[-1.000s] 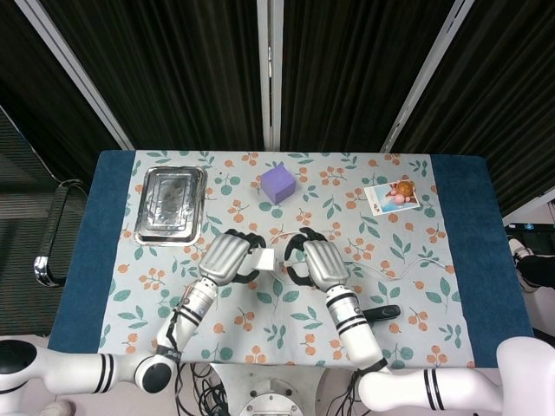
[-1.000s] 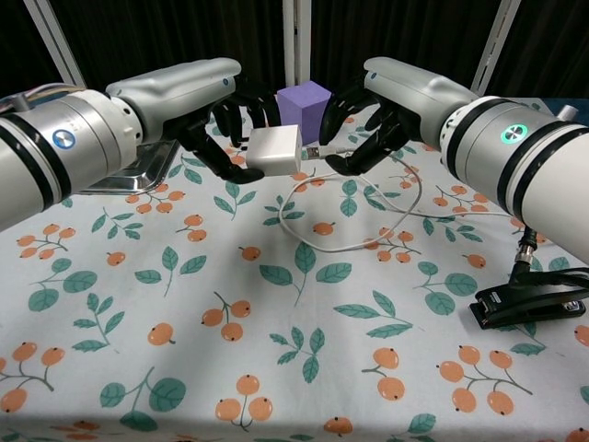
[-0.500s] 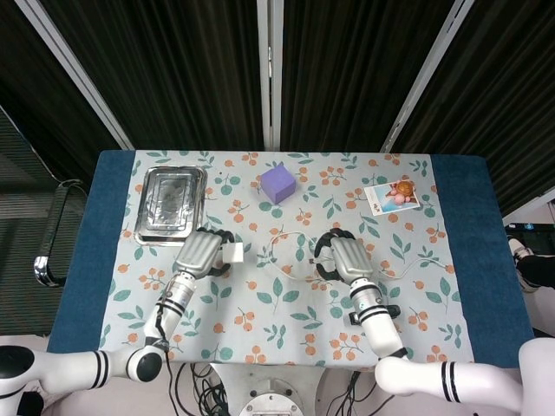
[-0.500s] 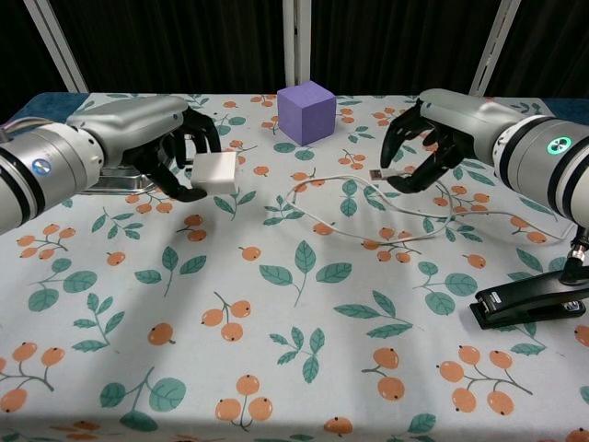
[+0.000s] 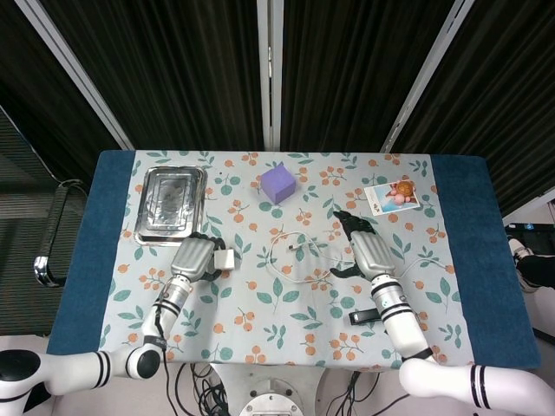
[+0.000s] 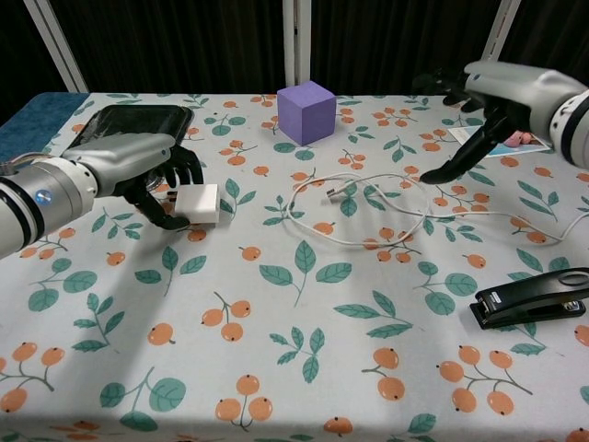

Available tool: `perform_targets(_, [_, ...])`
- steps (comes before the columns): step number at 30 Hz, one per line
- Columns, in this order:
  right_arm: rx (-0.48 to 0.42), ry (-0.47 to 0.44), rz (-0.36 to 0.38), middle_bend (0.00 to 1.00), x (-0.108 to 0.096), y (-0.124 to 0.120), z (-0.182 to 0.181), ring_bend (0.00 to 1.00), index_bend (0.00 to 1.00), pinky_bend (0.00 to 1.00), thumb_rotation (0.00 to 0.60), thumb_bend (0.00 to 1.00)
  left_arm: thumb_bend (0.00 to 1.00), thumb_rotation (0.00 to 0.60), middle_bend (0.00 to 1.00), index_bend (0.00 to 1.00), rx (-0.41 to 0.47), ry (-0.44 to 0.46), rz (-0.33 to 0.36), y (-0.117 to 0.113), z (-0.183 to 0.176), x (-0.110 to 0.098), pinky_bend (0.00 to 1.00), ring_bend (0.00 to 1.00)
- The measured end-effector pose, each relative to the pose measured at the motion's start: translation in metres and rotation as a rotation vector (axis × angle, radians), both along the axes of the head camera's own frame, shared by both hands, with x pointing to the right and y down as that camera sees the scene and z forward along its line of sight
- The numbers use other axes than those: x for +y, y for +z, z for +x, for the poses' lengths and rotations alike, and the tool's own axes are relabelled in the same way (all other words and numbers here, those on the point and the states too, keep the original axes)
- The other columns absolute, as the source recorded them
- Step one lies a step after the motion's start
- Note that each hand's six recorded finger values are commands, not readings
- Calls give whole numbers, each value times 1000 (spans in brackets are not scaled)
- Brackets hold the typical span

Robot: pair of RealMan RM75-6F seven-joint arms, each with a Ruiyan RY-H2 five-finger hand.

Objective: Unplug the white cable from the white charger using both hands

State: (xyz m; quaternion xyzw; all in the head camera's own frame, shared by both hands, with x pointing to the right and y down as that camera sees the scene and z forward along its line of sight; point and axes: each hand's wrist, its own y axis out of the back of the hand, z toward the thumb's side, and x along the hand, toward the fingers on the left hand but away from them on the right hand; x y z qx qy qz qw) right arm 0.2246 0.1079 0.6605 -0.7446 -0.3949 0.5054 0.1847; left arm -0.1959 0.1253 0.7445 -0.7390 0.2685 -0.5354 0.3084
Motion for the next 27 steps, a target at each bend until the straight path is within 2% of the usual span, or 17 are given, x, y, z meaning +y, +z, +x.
perform_targets(5, [24,33,46,27,1,-19,29,0,0,0,600,85,270,600,212,196,5,7,34,-9,-2,-1,88,116])
perform_targets(11, [15,65,58,30,9,-28,56,0,0,0,600,130,244,600,200,185,-8,-20,97,-31,-28,-5,61,107])
perform_targets(16, [-24,79,100,27,13,-41,75,0,0,0,600,153,242,600,201,185,-56,-124,219,-62,-83,-11,48,107])
perform_targets(20, [-13,24,171,3,20,-57,91,0,0,0,600,167,243,600,201,192,-129,-198,332,-96,-139,-8,24,107])
perform_targets(24, [3,-45,208,0,32,-70,110,0,0,0,600,213,241,600,203,203,-194,-230,414,-133,-191,9,16,100])
perform_targets(27, [36,-76,217,0,47,-78,132,0,0,0,600,224,236,600,203,204,-251,-241,430,-152,-219,25,16,100])
